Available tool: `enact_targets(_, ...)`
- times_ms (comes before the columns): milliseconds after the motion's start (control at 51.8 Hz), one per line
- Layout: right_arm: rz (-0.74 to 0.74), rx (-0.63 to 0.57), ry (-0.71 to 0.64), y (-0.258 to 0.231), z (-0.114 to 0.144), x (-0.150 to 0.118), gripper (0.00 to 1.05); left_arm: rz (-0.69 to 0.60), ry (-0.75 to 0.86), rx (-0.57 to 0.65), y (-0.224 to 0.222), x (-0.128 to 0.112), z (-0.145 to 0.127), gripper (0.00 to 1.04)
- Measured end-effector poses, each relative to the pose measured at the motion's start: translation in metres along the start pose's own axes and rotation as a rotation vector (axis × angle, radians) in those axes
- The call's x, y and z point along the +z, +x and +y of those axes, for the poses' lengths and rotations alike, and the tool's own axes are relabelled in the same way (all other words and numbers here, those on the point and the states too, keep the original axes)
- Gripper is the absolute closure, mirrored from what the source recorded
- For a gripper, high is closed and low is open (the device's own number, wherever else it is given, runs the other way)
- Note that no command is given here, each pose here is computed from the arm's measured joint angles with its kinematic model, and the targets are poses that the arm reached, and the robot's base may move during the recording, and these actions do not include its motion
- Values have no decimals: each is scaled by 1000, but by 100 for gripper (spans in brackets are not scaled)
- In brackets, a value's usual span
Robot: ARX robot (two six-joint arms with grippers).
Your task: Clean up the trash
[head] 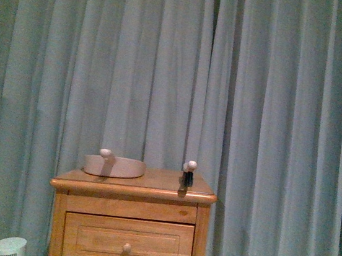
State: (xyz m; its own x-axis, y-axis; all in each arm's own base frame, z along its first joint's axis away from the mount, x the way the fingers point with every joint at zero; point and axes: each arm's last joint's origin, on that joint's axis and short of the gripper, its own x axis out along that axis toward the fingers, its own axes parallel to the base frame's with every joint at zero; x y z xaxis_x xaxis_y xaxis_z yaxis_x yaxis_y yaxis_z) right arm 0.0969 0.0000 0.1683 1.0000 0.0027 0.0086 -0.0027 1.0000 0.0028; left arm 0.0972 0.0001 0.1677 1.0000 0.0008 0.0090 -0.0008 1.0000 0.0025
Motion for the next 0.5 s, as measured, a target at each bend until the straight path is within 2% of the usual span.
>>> enact_targets(502, 0, 0, 0, 0, 0, 0, 7, 0, 0, 0, 0, 0, 0, 8)
